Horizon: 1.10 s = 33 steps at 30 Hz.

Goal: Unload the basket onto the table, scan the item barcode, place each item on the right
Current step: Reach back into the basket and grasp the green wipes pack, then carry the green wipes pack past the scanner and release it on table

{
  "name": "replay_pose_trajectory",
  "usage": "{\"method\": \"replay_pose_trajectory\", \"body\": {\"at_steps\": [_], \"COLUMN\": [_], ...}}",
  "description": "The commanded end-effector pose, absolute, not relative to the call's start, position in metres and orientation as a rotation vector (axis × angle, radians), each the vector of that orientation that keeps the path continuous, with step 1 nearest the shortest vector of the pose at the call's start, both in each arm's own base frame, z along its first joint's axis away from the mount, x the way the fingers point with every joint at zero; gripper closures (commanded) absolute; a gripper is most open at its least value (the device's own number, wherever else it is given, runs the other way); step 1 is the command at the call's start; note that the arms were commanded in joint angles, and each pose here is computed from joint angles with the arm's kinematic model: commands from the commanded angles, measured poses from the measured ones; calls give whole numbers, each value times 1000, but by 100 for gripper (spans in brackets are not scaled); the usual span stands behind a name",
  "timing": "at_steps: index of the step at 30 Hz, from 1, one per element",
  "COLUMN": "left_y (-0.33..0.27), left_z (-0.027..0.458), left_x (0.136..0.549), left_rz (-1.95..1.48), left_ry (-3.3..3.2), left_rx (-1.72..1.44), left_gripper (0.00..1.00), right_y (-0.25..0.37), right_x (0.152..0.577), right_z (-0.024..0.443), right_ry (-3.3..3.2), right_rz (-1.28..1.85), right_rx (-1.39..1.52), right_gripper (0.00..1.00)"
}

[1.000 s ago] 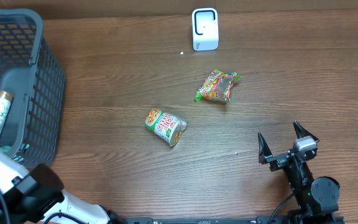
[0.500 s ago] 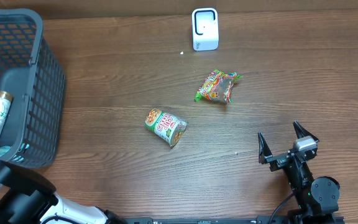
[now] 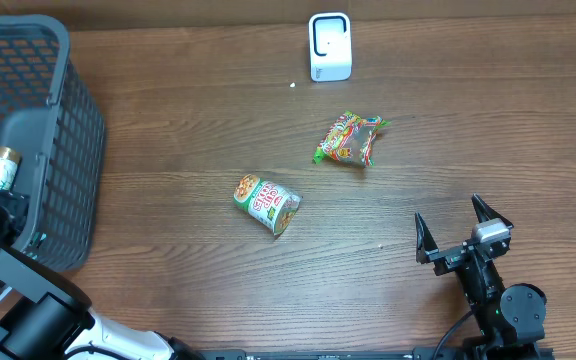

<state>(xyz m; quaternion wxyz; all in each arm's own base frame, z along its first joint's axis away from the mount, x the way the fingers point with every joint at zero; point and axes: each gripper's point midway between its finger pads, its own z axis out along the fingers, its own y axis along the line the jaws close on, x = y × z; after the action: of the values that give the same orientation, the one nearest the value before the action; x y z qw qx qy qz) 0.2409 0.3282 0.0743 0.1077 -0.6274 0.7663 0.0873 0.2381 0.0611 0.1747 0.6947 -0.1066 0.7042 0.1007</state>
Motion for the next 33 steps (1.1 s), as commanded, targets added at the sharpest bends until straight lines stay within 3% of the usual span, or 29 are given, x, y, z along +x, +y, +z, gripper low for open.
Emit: {"method": "replay_pose_trajectory", "body": {"at_steps": [1,3,5,6,8,9,10,16,20,27,33], "left_y": [325,322,320,320,320,319,316,300,300,283,193], "left_z": [46,37,33,33,33,33,33,56,108,239,369], "left_x": [218,216,214,216,220,222,224,260,287,315,335], "left_rz": [347,347,343,333,310,285,256,-38,-170,-201,-149], "left_ry": [2262,2262,2253,2243,2238,2240,2248,2279,2218,2151,2104], "left_rx": [-1899,-1898,-1914,-1916,-1909,-1904,-1900,-1739,-1630,-1309,-808], "left_gripper": [12,15,23,31,53,80,96,96,96,96,96], "right_y": [61,61,61,61,61,61,61,61,61,61,61], "right_x": [238,238,238,238,238,238,238,238,238,238,238], "right_z": [172,172,172,172,172,172,172,172,172,172,172], "right_ry": [1571,1571,1571,1571,1571,1571,1571,1571,1571,1571,1571], "right_rz": [224,224,224,224,224,224,224,224,224,224,224], "right_rx": [-233,-233,-233,-233,-233,-233,-233,-233,-233,-233,-233], "right_gripper": [0,0,0,0,0,0,0,0,0,0,0]}}
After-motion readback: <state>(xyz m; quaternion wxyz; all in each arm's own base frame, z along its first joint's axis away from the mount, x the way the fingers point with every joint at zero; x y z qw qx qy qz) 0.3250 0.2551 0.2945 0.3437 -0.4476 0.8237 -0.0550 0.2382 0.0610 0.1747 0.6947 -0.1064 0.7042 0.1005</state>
